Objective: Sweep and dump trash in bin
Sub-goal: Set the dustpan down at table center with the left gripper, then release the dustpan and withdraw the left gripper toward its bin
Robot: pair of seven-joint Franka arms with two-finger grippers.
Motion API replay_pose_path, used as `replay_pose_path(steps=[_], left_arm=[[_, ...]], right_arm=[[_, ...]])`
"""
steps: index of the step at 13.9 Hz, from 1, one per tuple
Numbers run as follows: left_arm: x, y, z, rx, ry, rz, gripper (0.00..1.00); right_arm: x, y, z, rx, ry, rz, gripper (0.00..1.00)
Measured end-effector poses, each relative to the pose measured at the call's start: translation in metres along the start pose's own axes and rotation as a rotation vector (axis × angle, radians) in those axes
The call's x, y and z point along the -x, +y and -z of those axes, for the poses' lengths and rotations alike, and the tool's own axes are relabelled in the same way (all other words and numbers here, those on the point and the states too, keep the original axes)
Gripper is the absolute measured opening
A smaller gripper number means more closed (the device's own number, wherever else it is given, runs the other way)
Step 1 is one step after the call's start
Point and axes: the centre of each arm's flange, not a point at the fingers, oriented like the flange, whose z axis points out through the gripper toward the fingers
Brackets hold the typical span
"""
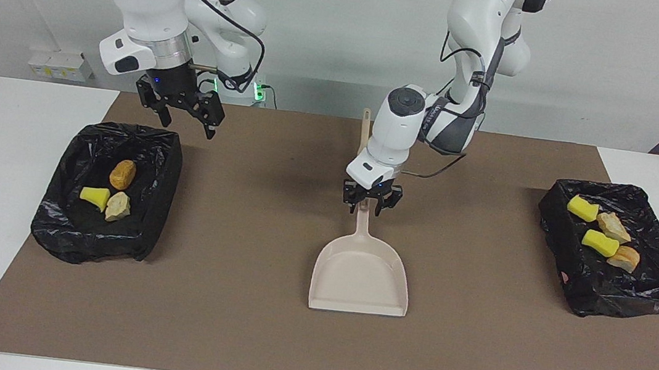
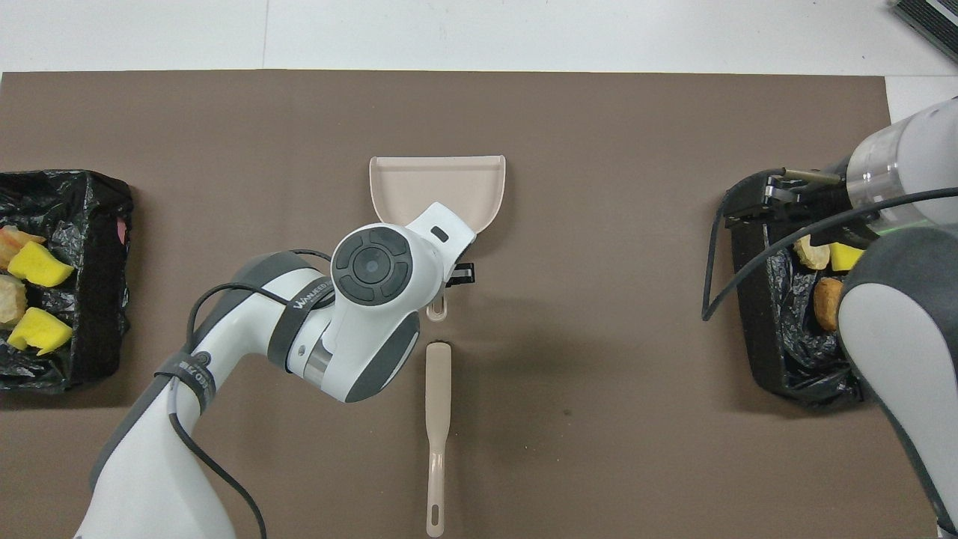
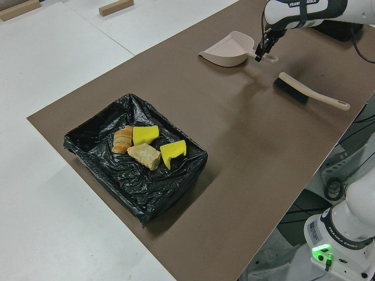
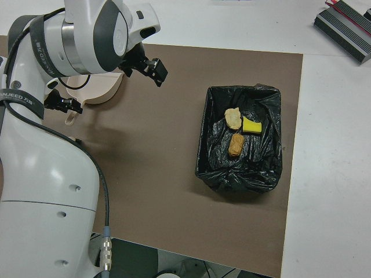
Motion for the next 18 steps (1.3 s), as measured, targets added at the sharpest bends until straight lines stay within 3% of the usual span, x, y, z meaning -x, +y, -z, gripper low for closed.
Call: replay_pose_path(steps=[1,2,7,12,18], left_arm=[[-0.007,-0.01,0.01,-0.001,0.007,0.018,0.95],[-0.014,-0.022,0.026,-0.004,0.01,0.041,1.0],[-0.043,-0.126,0.105,-0.046,-0.021,0.035,1.0],[-0.049,-0.221,0.135,-0.073,-0.111,-0.057,1.0],[-0.036,-0.316,0.158,-0.032,-0.172,-0.096,1.0]], right_arm=[[0.0,0.0,0.0,0.002,-0.001,0.0,1.0],[0.0,0.0,0.001,0.004,-0.002,-0.001,1.0],[0.001,0.004,-0.002,0.012,-0.017,-0.007,1.0],[0.015,0.009,-0.013,0.03,-0.045,-0.01,1.0],[0.022,0.012,-0.014,0.033,-0.041,-0.012,1.0]])
